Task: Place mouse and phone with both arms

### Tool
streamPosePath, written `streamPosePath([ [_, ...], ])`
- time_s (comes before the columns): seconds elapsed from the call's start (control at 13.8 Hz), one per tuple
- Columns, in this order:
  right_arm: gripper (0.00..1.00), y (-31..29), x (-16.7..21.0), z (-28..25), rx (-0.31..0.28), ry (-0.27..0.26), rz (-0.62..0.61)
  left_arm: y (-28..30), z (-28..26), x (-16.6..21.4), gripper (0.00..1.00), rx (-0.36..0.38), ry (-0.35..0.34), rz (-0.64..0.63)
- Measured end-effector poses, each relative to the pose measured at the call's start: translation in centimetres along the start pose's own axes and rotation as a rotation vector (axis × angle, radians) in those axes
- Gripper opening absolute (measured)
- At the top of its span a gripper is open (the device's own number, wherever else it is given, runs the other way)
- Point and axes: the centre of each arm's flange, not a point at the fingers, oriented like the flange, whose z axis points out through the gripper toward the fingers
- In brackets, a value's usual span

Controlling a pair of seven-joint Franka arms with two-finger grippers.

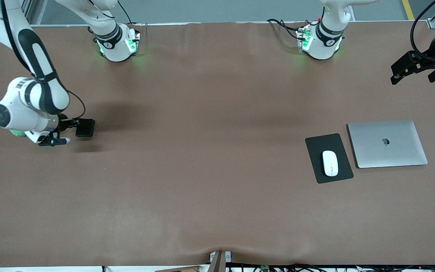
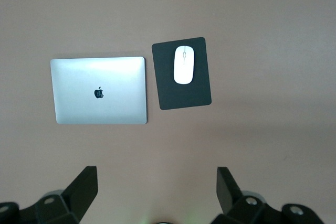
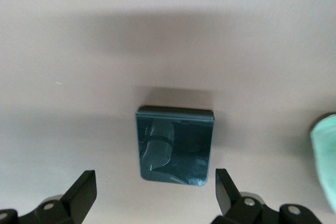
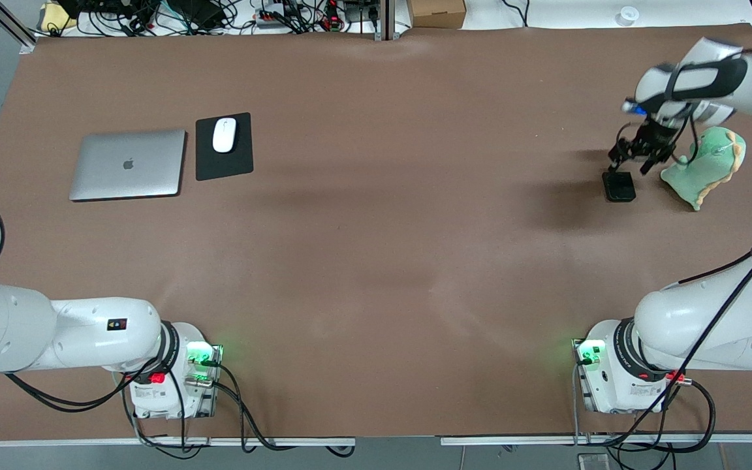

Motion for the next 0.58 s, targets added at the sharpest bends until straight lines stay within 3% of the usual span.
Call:
streamPosePath([
  [0.58, 1.0, -2.9, 3.8, -13.5, -0.022, 0.069, -0.068, -0.1, 0.0, -0.1, 1.0, 0.001, -0.005, -0.002],
])
